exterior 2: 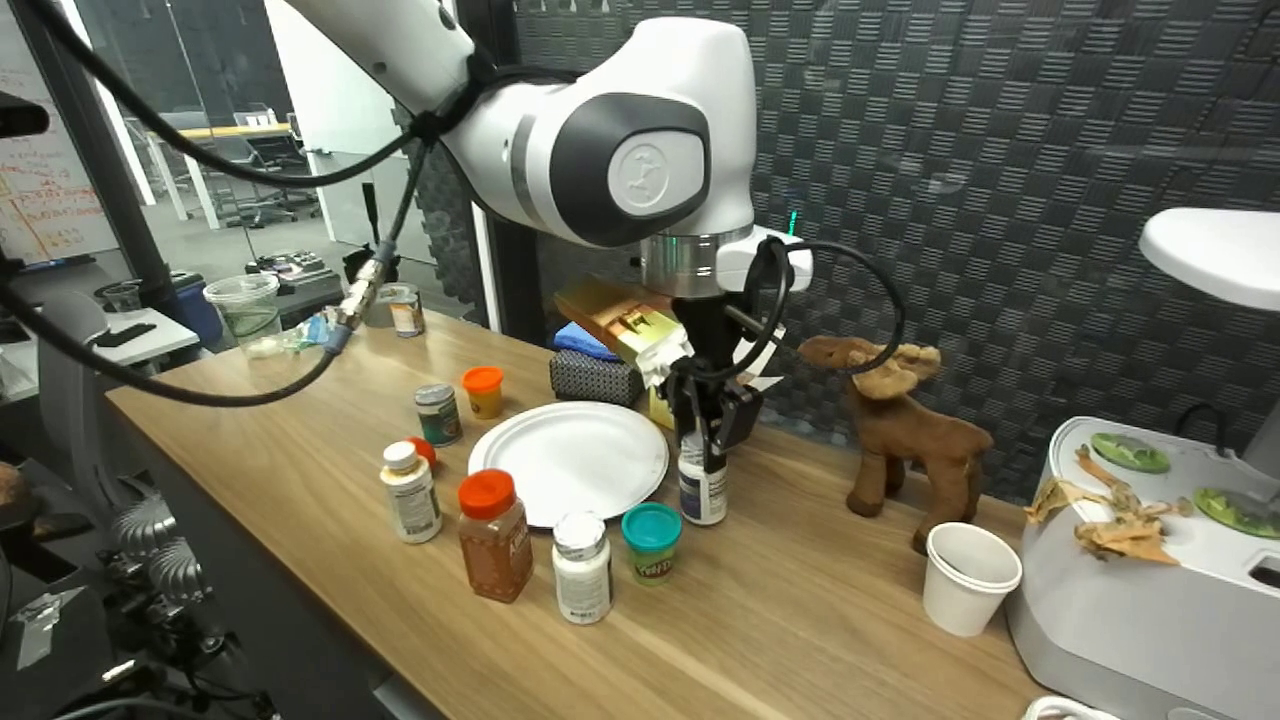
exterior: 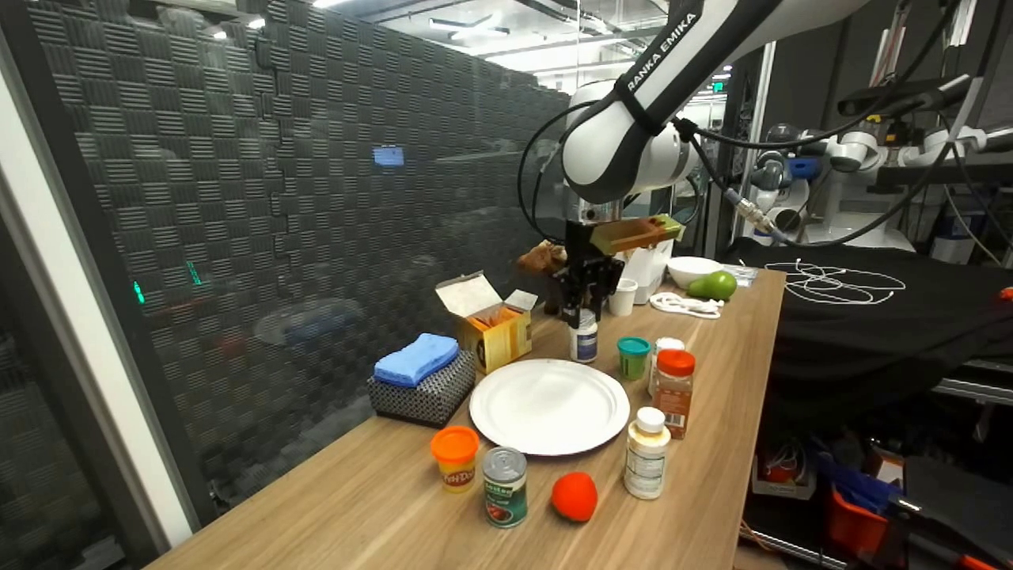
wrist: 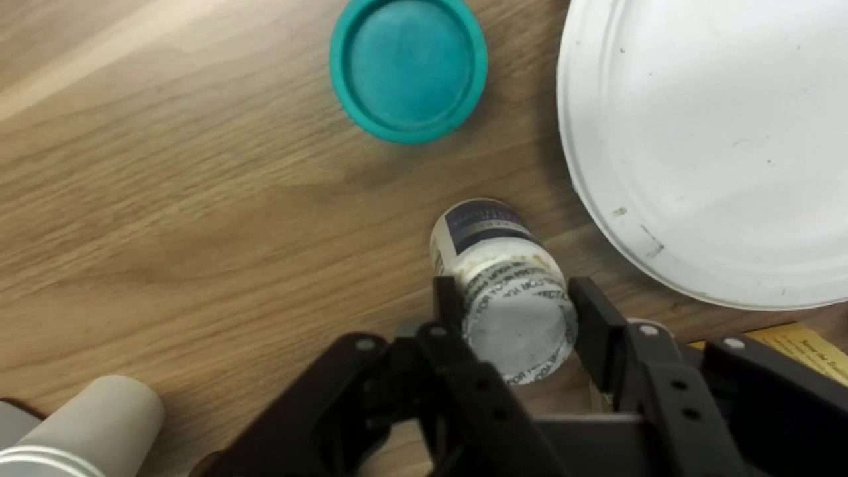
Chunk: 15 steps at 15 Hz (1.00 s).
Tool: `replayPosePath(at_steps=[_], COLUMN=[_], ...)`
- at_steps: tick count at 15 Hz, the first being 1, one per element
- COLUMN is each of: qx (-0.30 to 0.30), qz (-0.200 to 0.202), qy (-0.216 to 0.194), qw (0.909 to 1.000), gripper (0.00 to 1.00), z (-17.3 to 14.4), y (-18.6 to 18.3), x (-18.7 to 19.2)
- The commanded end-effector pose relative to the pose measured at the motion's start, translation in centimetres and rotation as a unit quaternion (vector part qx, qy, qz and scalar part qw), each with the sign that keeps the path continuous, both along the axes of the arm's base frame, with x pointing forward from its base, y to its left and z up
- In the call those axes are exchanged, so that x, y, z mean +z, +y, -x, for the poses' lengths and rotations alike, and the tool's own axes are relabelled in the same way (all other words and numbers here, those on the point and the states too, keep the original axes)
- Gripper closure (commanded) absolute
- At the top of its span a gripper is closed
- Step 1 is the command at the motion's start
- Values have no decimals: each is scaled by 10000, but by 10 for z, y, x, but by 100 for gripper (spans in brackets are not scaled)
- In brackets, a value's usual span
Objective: Pick up the objects from the countertop and put them on the white plate.
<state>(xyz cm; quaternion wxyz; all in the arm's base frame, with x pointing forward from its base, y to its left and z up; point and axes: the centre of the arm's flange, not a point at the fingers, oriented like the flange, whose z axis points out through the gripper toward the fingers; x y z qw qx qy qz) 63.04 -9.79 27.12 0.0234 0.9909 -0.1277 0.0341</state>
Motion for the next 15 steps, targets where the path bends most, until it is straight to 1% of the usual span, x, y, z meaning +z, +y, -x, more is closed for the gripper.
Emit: replayPosePath(at_steps=[1, 3, 4, 6, 8, 10, 13, 15], qx=[11, 124, 260, 485, 773, 1006, 1251, 1330], qz=[115, -65, -234, -423, -561, -618, -565, -477], qy=[-170, -239, -258, -262, -164, -65, 12, -123], qw=[9998, 9996, 9991, 9976, 9953, 9930, 9905, 9899], gripper=[80, 80, 80, 80, 80, 80, 80, 80], z=[16, 26, 32, 38, 41, 39, 34, 27], y=[8, 24, 37, 61, 87, 109, 135, 142], x=[56, 84, 98, 111, 110, 100, 78, 63])
